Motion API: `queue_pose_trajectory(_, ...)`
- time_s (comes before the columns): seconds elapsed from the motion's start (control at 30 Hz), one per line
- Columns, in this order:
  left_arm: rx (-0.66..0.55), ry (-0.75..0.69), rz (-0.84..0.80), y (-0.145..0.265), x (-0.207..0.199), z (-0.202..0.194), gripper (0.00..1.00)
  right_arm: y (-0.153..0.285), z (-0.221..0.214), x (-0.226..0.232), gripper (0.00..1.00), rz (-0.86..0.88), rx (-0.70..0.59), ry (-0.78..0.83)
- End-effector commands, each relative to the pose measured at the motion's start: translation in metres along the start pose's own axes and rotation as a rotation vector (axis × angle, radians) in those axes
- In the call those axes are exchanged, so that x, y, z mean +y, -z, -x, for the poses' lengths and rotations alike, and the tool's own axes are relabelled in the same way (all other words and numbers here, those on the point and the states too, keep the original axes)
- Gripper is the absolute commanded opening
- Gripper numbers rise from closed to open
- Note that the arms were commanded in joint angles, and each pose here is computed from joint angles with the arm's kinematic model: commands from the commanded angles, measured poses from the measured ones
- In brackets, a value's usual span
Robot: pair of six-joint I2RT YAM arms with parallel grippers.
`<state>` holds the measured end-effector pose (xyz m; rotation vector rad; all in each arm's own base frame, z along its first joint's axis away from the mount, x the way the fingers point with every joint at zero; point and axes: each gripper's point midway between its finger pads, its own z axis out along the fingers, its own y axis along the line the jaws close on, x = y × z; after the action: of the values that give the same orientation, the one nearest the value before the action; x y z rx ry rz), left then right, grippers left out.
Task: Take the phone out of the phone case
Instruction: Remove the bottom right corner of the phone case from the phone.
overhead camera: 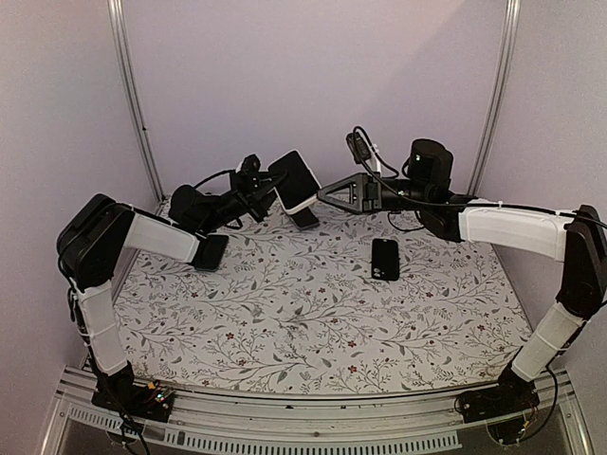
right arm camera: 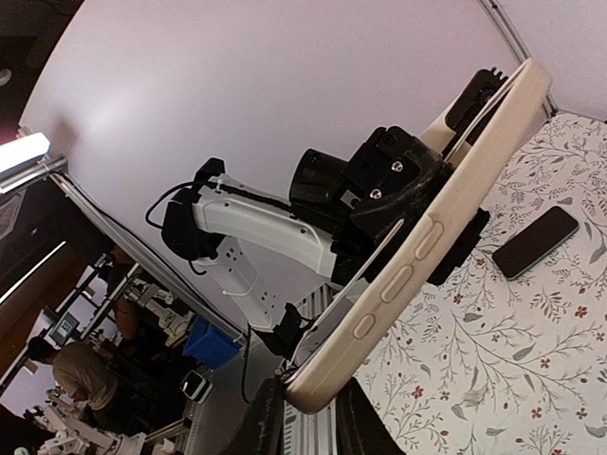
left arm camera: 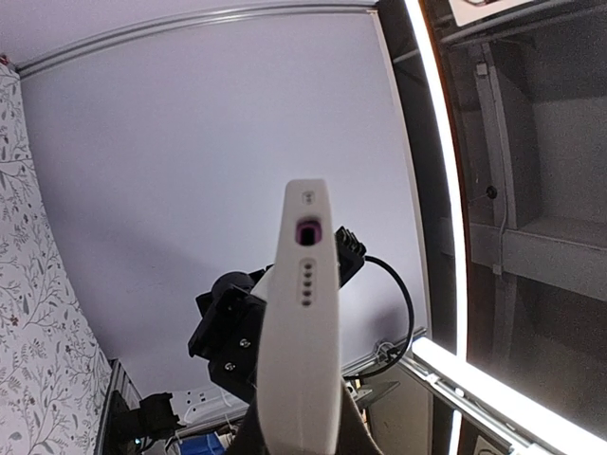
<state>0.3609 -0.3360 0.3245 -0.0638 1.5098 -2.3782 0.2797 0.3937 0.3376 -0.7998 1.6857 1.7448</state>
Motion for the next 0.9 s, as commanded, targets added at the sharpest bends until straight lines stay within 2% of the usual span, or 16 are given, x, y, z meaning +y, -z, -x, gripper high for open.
queue_pose_trajectory(0.0,0.01,-0.116,-0.15,0.0,-0.051,-0.009,0.0,-0.003,0.011,0.022,0.12,0.05,-0.008,0.079)
queue_pose_trajectory(0.33,0.035,0.005,-0.167,-0.006,-0.033,-0.03,0.0,-0.009,0.039,0.06,0.02,0.135,-0.05,0.242)
queue_pose_trajectory(0.77,0.079,0.021,-0.206,-0.016,-0.042,-0.039,0.0,-0.019,0.046,0.056,0.0,0.15,-0.06,0.282)
queue_pose_trajectory(0.8,0.079,0.016,-0.207,-0.016,-0.043,-0.038,0.0,-0.02,0.045,0.054,0.01,0.152,-0.056,0.277)
queue_pose_trajectory(0.87,0.078,-0.004,-0.202,-0.014,-0.045,-0.037,0.0,-0.021,0.044,0.053,0.13,0.155,-0.05,0.265)
